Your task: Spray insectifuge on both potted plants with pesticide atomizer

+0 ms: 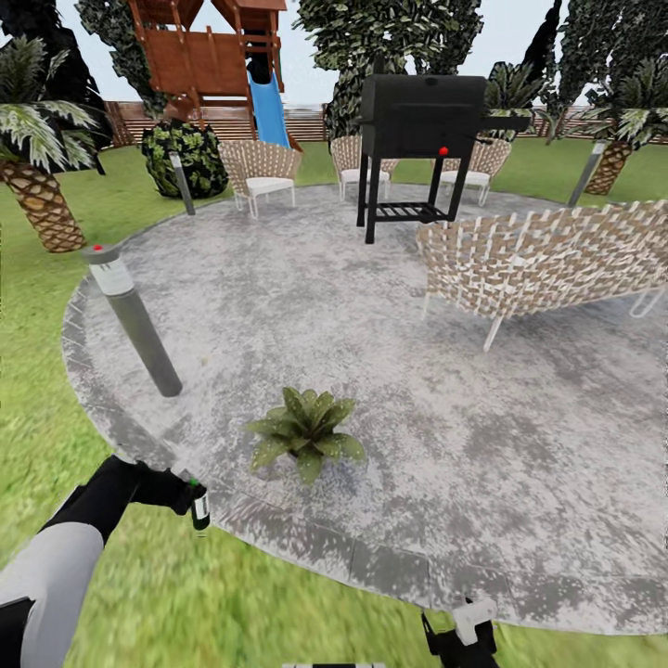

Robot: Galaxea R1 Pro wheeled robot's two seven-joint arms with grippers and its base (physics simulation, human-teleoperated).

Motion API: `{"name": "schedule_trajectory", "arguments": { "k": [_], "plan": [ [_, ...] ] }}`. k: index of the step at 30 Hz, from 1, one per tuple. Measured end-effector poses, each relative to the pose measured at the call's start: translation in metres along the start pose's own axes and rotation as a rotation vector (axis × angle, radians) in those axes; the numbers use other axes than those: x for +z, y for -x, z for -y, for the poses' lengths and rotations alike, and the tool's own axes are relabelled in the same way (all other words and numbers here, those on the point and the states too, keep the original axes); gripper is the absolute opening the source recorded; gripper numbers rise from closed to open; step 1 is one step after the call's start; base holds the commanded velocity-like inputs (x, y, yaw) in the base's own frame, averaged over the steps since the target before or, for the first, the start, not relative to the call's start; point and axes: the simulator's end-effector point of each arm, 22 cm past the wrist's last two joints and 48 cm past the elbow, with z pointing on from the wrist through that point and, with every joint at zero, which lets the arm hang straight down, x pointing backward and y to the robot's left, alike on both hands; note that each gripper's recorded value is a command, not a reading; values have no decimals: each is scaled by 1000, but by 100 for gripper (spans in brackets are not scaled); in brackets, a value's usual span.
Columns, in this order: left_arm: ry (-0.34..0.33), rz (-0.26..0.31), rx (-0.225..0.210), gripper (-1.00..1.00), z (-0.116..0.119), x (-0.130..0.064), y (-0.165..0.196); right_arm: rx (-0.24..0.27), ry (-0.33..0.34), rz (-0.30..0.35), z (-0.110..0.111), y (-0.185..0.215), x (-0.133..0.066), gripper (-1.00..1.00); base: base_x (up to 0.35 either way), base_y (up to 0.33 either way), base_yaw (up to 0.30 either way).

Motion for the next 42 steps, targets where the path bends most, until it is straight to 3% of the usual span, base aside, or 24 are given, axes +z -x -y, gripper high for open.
{"name": "schedule_trajectory", "arguments": {
  "k": [4,8,10,11,13,16,21,24,27,29,31,32,42],
  "plan": [
    [-26,55,72,-100,13,9,-8,-38,14,84,10,41,13,100,-48,0,0],
    [-50,103,130,-100,24,14,-10,-84,263,32,-20,77,30,100,-2,0,0],
    [-56,100,143,-100,27,15,-10,-101,348,28,-29,95,31,100,0,0,0],
    [-60,99,148,-100,29,16,-10,-138,419,39,-42,106,28,100,0,0,0],
    [-65,89,164,-100,32,18,-10,-202,493,44,-61,115,25,100,0,0,0],
    [-78,55,216,-100,39,22,-13,-244,538,9,-75,116,24,100,0,0,0],
    [-90,28,260,-100,45,25,-15,-240,553,17,-90,135,29,100,0,0,0],
    [-109,-18,328,-100,56,30,-20,-232,561,-2,-91,140,31,100,0,0,0],
    [-130,-44,374,-100,68,35,-22,-237,638,18,-117,159,28,100,0,0,0],
    [-178,-56,410,-100,90,42,-17,-322,726,-13,-141,164,22,100,0,0,0],
    [-216,-70,442,-100,105,44,-15,-387,770,-37,-158,164,18,100,0,0,0],
    [-228,-71,452,-100,112,46,-13,-402,780,-40,-163,164,17,-100,0,0,0],
    [-273,-68,511,-100,146,56,3,-434,802,-17,-171,178,14,-100,0,0,0]
  ]
}}
